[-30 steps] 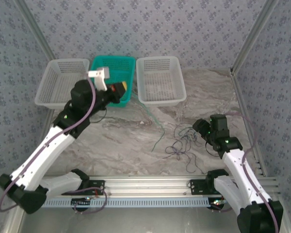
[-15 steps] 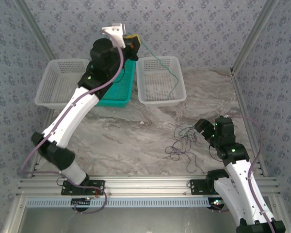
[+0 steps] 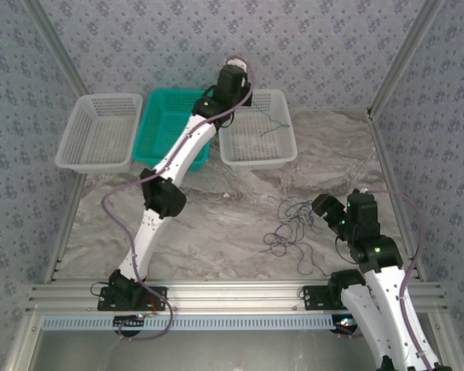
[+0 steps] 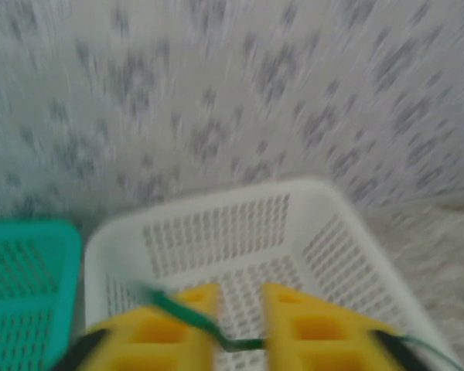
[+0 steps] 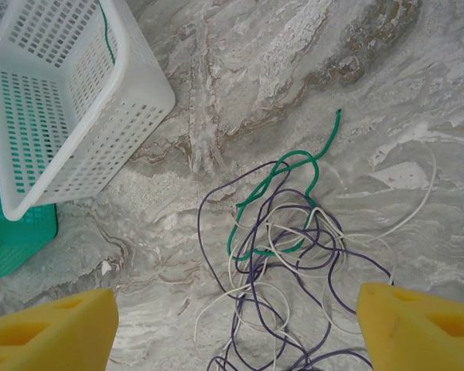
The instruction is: Untangle the cables
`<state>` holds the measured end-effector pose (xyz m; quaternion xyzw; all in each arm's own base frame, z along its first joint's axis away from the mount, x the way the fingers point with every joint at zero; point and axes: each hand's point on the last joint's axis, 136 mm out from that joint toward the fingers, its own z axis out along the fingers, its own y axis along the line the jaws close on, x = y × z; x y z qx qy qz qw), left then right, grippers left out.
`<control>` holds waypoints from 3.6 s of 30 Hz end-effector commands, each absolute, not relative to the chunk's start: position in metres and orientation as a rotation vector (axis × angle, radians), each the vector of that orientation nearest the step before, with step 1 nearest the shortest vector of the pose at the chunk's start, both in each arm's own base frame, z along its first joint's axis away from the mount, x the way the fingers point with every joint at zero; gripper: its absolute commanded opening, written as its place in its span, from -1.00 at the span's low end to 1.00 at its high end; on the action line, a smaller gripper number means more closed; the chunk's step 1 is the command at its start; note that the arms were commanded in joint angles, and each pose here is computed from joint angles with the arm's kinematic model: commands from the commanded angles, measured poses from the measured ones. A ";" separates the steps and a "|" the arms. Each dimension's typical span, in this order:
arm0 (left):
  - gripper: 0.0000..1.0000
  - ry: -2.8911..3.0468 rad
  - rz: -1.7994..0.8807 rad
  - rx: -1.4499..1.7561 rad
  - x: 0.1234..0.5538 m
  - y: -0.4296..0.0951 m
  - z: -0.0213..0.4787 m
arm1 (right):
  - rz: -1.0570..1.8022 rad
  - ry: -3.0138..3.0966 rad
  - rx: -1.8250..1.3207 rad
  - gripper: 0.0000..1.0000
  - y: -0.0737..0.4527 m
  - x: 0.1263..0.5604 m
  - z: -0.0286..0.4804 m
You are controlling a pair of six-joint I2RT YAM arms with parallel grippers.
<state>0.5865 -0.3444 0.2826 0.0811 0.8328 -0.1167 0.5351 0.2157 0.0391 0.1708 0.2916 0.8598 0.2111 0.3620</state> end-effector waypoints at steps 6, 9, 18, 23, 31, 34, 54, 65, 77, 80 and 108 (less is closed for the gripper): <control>0.27 2.122 -0.237 0.162 0.574 -0.335 0.251 | 0.560 2.212 0.754 0.65 0.041 0.212 0.178; 0.77 2.103 -0.259 0.177 0.567 -0.338 0.267 | 0.560 2.206 0.756 0.65 0.041 0.212 0.180; 0.99 2.059 -0.297 0.266 0.545 -0.336 0.313 | 0.568 2.196 0.757 0.64 0.041 0.214 0.181; 0.99 2.130 -0.287 0.238 0.526 -0.320 0.318 | 0.572 2.205 0.758 0.64 0.043 0.213 0.178; 0.99 2.043 -0.289 0.177 0.495 -0.289 0.391 | 0.580 2.213 0.727 0.64 0.046 0.214 0.178; 0.99 2.053 -0.401 0.213 0.471 -0.293 0.409 | 0.596 2.223 0.672 0.64 0.052 0.218 0.180; 0.95 1.882 -0.832 0.450 0.246 -0.250 0.362 | 0.481 2.457 0.028 0.61 0.177 0.278 0.182; 0.99 2.047 -0.819 0.403 0.207 -0.213 0.292 | 0.180 2.380 0.274 0.72 0.166 0.353 0.200; 0.99 2.080 -0.840 0.400 0.205 -0.216 0.269 | 0.303 2.334 0.740 0.66 0.074 0.384 0.163; 0.99 2.079 -0.836 0.393 0.205 -0.215 0.268 | 0.326 2.360 0.736 0.22 0.076 0.399 0.156; 0.99 2.063 -0.917 0.378 0.202 -0.223 0.257 | 0.262 2.382 0.325 -0.43 0.104 0.443 0.239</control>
